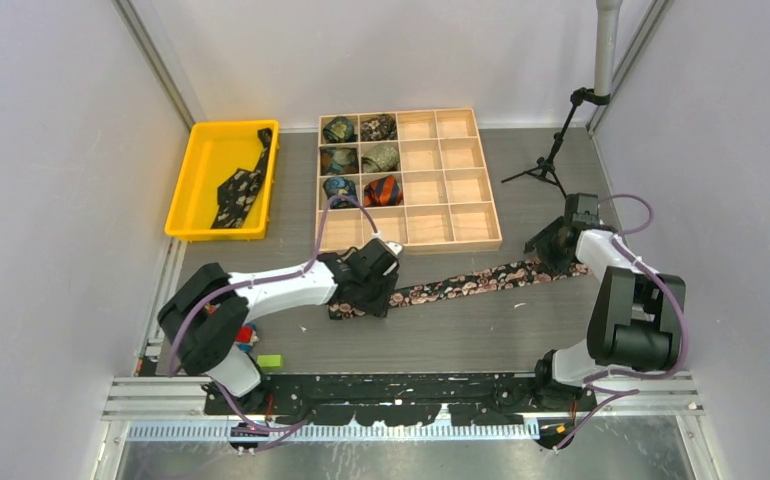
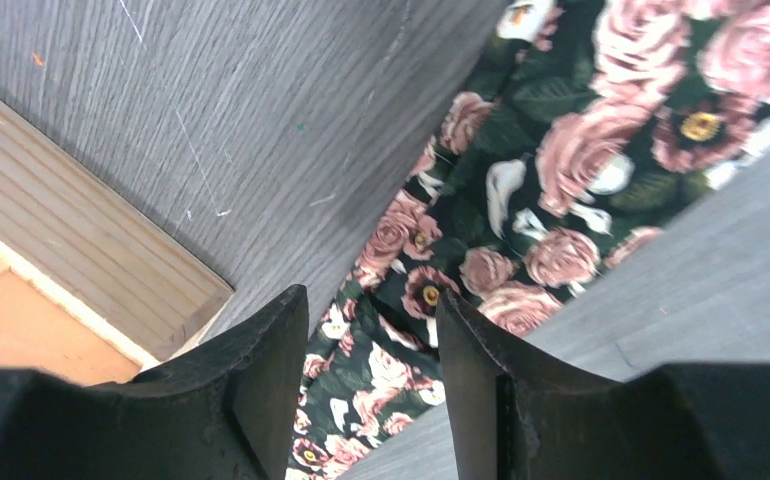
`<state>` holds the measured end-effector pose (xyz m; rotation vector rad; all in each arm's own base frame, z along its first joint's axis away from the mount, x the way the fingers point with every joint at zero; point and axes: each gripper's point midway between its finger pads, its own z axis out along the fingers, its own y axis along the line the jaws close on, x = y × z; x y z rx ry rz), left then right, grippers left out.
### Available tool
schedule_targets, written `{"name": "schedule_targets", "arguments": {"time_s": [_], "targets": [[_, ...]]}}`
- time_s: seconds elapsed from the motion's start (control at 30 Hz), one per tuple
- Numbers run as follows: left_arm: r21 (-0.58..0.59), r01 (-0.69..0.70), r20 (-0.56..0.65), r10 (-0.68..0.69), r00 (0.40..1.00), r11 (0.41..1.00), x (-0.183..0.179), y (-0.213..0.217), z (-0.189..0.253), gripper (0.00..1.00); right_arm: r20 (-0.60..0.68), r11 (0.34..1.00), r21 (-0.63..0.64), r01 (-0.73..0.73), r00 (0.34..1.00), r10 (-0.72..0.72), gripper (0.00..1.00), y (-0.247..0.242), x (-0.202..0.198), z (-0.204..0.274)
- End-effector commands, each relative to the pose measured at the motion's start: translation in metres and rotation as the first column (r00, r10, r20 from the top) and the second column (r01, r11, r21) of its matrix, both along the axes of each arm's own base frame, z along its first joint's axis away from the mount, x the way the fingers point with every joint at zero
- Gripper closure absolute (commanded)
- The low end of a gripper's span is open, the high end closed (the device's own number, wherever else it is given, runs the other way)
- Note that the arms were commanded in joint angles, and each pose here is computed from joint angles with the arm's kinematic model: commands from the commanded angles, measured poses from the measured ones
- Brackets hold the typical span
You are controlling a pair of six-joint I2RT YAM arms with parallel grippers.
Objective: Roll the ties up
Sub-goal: Flatten out the tie at the center of the board, then roll the tie at the center of the board.
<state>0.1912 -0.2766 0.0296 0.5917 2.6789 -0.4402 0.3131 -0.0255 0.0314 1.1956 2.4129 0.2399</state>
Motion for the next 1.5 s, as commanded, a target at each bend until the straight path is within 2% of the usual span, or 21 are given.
{"name": "schedule_targets", "arguments": {"time_s": [0.0,0.03,0.1,0.2,0.23,0.3,0.43,0.7,0.93,1.1,1.27,1.47], "targets": [[-0.013,-0.043,0.080,0.044,0.996,0.999,-0.004,0.024,0.044,0.64,0.063,0.994,-0.109,0.034,0.998,-0.027,0.43,-0.017,0.000,0.043],[-0.005,-0.070,0.104,0.070,0.992,0.998,-0.006,0.035,0.049,0.59,0.080,0.993,-0.116,0.031,0.997,-0.022,0.42,-0.016,0.000,0.053],[0.012,-0.139,0.171,0.135,0.976,0.990,-0.004,0.059,0.060,0.43,0.122,0.992,-0.127,0.024,0.992,-0.008,0.40,-0.010,-0.001,0.072],[0.010,-0.290,0.285,0.276,0.918,0.957,0.001,0.100,0.072,0.16,0.171,0.990,-0.139,0.002,0.985,0.022,0.39,0.007,-0.004,0.094],[-0.001,-0.322,0.294,0.308,0.905,0.947,0.000,0.110,0.072,0.10,0.187,0.989,-0.145,-0.009,0.982,0.036,0.39,0.015,-0.006,0.100],[-0.020,-0.387,0.275,0.377,0.884,0.922,-0.001,0.129,0.065,0.06,0.216,0.988,-0.151,-0.044,0.974,0.076,0.39,0.036,-0.011,0.107],[-0.036,-0.497,0.169,0.496,0.852,0.867,-0.007,0.152,0.052,0.09,0.270,0.984,-0.140,-0.110,0.952,0.145,0.38,0.072,-0.020,0.119],[-0.275,-0.553,0.027,0.581,0.813,0.787,-0.003,0.129,0.046,0.24,0.315,0.976,-0.124,-0.178,0.926,0.209,0.38,0.106,-0.041,0.117],[-0.367,-0.636,-0.062,0.664,0.745,0.679,0.003,0.127,0.044,0.31,0.298,0.968,-0.119,-0.219,0.923,0.245,0.38,0.125,-0.047,0.101],[-0.362,-0.695,-0.134,0.704,0.698,0.621,0.003,0.124,0.033,0.33,0.294,0.961,-0.126,-0.246,0.916,0.273,0.38,0.137,-0.047,0.096],[-0.374,-0.734,-0.176,0.734,0.656,0.567,0.007,0.122,0.025,0.39,0.288,0.956,-0.127,-0.263,0.913,0.289,0.38,0.145,-0.050,0.088],[-0.379,-0.757,-0.184,0.758,0.626,0.533,0.008,0.124,0.016,0.50,0.283,0.952,-0.132,-0.276,0.910,0.303,0.38,0.147,-0.055,0.084]]}}
